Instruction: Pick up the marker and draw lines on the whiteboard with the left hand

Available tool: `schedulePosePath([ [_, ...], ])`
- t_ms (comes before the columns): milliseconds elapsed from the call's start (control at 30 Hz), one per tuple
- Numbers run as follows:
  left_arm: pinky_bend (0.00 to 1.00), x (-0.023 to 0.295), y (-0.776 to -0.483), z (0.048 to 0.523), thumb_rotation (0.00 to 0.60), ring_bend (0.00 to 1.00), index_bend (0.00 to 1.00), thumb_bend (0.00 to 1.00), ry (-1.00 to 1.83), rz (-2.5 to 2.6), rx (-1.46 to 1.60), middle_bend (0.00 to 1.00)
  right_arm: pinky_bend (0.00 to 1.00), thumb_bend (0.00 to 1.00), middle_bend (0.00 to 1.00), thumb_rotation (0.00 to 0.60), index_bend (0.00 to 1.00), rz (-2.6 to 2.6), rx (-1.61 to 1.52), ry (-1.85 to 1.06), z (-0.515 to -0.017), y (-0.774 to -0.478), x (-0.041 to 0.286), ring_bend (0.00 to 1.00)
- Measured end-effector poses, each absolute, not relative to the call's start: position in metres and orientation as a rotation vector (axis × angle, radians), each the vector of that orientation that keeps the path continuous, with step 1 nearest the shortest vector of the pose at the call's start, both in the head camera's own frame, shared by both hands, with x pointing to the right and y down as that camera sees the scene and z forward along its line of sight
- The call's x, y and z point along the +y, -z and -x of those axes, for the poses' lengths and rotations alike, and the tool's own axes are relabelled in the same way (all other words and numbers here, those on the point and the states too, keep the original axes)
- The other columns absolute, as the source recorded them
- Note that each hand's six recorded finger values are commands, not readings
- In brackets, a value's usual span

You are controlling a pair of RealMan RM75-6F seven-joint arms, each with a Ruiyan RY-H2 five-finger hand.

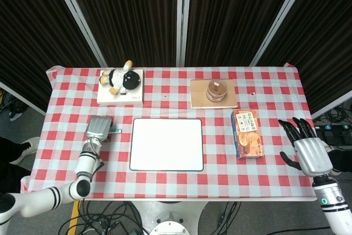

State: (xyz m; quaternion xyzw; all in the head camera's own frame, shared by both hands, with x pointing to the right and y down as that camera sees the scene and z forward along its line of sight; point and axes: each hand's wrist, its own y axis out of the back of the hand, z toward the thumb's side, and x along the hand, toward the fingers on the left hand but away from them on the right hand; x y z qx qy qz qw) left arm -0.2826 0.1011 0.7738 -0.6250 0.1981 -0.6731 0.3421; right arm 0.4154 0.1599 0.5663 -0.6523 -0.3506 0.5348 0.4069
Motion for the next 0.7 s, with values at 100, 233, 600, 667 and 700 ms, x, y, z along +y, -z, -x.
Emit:
schedulePosePath([
  [100,1.00,0.0993,-0.7741,0.2797,0.600,0.92,0.46,0.23,1.754,1.606,0.524,0.49,0.00,0.20,0.15,0.600,0.03,1.645,-0.887,-1.356,-0.4172,-0.5667,0.1607,0.00],
  [233,1.00,0.0992,-0.7734,0.2770,0.600,0.93,0.47,0.24,1.746,1.602,0.523,0.50,0.00,0.20,0.14,0.600,0.03,1.648,-0.887,-1.358,-0.4173,-0.5676,0.1609,0.00],
  [600,1.00,0.1017,-0.7805,0.2750,0.600,0.93,0.48,0.29,1.749,1.611,0.508,0.51,0.00,0.20,0.14,0.600,0.03,1.648,-0.896,-1.370,-0.4201,-0.5686,0.1621,0.00],
  [667,1.00,0.1027,-0.7806,0.2735,0.600,0.93,0.48,0.30,1.741,1.614,0.509,0.51,0.00,0.20,0.14,0.600,0.03,1.648,-0.896,-1.368,-0.4198,-0.5686,0.1618,0.00],
  [700,1.00,0.1029,-0.7806,0.2731,0.600,0.93,0.48,0.30,1.739,1.615,0.508,0.51,0.00,0.20,0.15,0.600,0.03,1.648,-0.896,-1.368,-0.4198,-0.5687,0.1618,0.00],
])
